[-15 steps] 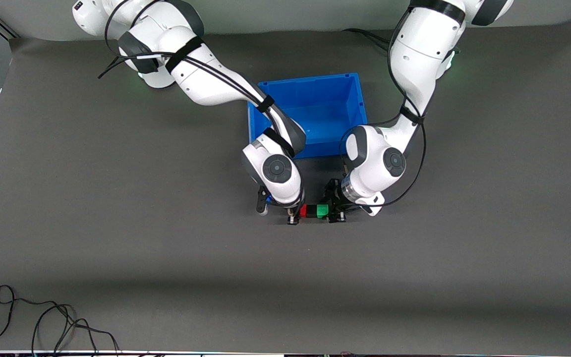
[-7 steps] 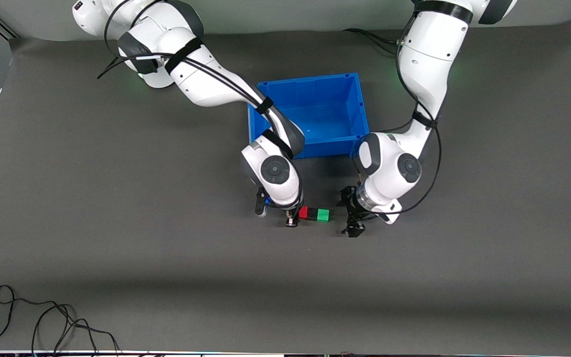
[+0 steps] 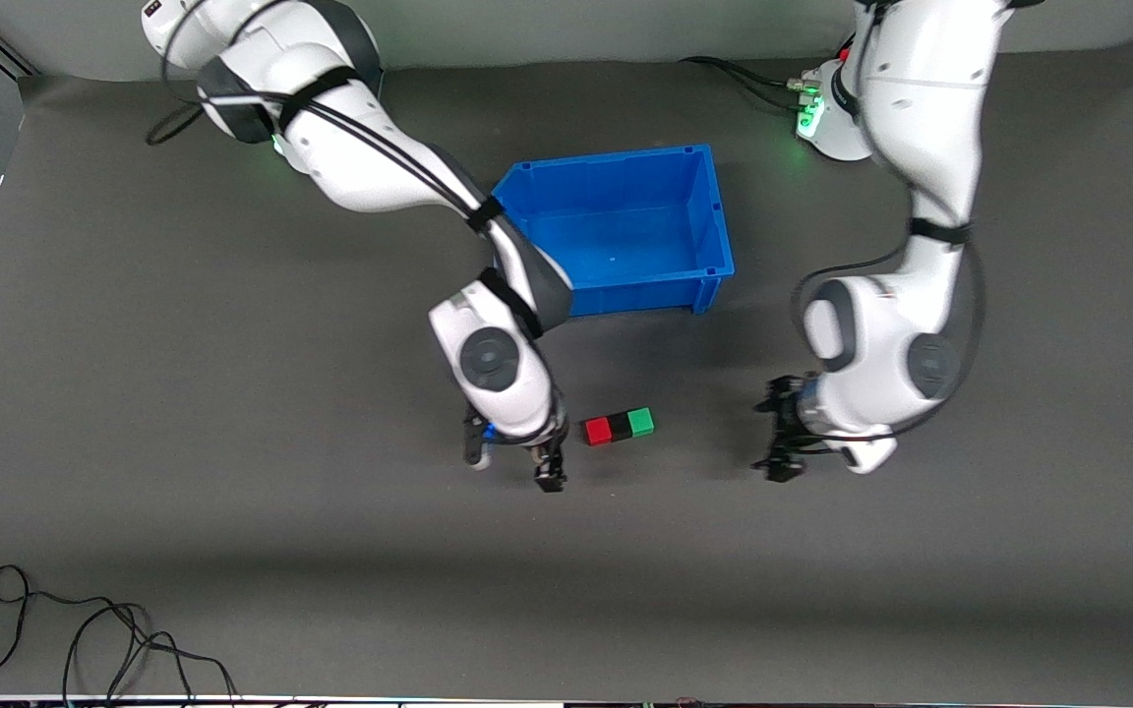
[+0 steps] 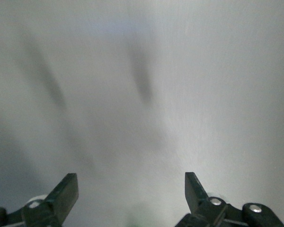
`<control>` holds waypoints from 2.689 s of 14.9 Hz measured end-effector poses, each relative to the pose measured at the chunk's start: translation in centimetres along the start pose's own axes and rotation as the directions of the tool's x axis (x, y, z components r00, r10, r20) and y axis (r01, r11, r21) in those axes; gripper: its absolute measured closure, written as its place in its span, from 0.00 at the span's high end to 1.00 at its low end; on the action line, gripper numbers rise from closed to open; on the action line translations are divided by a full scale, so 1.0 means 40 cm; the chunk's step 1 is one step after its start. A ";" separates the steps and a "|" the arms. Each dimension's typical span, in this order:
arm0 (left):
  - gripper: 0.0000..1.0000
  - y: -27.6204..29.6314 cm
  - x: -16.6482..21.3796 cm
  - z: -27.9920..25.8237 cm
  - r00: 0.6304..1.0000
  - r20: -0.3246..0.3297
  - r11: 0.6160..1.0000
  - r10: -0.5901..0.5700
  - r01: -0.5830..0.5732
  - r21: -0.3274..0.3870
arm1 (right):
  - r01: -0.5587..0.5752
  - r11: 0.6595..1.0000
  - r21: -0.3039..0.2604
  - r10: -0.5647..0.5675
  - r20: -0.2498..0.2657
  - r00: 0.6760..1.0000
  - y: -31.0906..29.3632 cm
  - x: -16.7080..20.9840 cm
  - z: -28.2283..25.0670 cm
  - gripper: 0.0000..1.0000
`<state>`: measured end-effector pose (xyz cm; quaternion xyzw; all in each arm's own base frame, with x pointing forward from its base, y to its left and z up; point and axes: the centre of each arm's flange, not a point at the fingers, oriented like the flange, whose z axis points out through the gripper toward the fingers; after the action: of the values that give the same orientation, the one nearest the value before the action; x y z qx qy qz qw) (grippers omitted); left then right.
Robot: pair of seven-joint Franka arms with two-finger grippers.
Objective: Attach green and red cubes to black cube
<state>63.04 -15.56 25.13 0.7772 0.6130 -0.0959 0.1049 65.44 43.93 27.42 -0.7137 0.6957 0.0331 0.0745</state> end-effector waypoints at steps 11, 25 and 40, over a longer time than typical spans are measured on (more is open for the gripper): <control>1.00 -0.141 0.259 -0.503 0.819 -0.005 0.804 0.573 -0.562 0.195 | 0.507 0.828 -0.241 -0.456 0.237 0.858 -0.012 0.570 -0.753 0.96; 1.00 -0.162 0.147 -0.907 0.352 -0.038 0.351 0.935 -0.910 0.220 | 0.951 0.255 -0.175 -0.928 0.231 0.291 0.160 1.080 -1.137 0.96; 1.00 -0.214 0.046 -0.934 0.235 -0.062 0.243 0.970 -0.942 0.233 | 0.973 0.170 -0.158 -0.976 0.112 0.189 0.189 1.042 -1.026 0.96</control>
<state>55.87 -1.42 60.10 0.9995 0.0079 0.0197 0.0242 56.81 -3.68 61.15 -0.9964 0.0750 0.0399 0.0036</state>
